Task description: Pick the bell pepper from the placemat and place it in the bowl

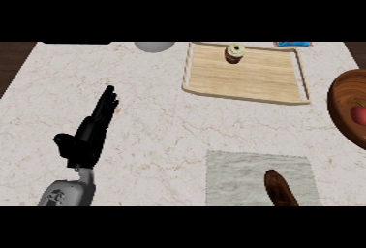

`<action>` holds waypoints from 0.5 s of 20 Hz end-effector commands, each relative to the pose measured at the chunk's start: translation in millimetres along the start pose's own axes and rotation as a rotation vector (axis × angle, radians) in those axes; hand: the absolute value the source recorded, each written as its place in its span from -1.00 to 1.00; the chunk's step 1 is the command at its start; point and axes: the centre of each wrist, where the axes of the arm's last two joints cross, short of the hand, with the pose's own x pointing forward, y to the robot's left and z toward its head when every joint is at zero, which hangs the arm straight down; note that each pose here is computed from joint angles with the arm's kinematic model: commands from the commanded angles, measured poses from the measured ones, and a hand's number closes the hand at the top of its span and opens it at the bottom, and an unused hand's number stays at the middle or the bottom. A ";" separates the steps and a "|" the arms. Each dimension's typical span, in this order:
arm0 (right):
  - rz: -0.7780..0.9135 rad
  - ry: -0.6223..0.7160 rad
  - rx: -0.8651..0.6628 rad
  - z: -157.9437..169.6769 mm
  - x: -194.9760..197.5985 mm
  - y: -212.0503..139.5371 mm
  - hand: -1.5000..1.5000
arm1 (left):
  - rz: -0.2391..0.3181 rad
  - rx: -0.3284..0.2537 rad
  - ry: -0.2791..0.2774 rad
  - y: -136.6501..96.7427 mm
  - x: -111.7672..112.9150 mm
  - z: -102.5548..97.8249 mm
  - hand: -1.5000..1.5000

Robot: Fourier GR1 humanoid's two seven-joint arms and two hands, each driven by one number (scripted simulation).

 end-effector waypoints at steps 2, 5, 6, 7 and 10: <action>-0.147 -0.091 0.006 -5.4 -10.4 6.9 -1.00 | -0.003 0.012 0.010 5.5 -3.9 -9.1 0.00; -0.242 -0.157 -0.095 -1.8 -20.3 -15.3 -1.00 | -0.007 0.007 0.009 -6.6 -3.4 8.3 0.00; -0.276 -0.178 -0.119 0.8 -13.0 -10.0 -1.00 | -0.008 0.029 0.006 -4.5 -8.6 2.3 0.00; -0.305 -0.192 -0.155 -6.7 -5.6 -9.1 -1.00 | -0.001 0.018 0.010 -5.1 -1.3 -7.1 0.00; -0.348 -0.166 -0.201 0.0 -22.6 -11.3 -1.00 | -0.004 0.019 0.001 -2.5 1.3 0.0 0.00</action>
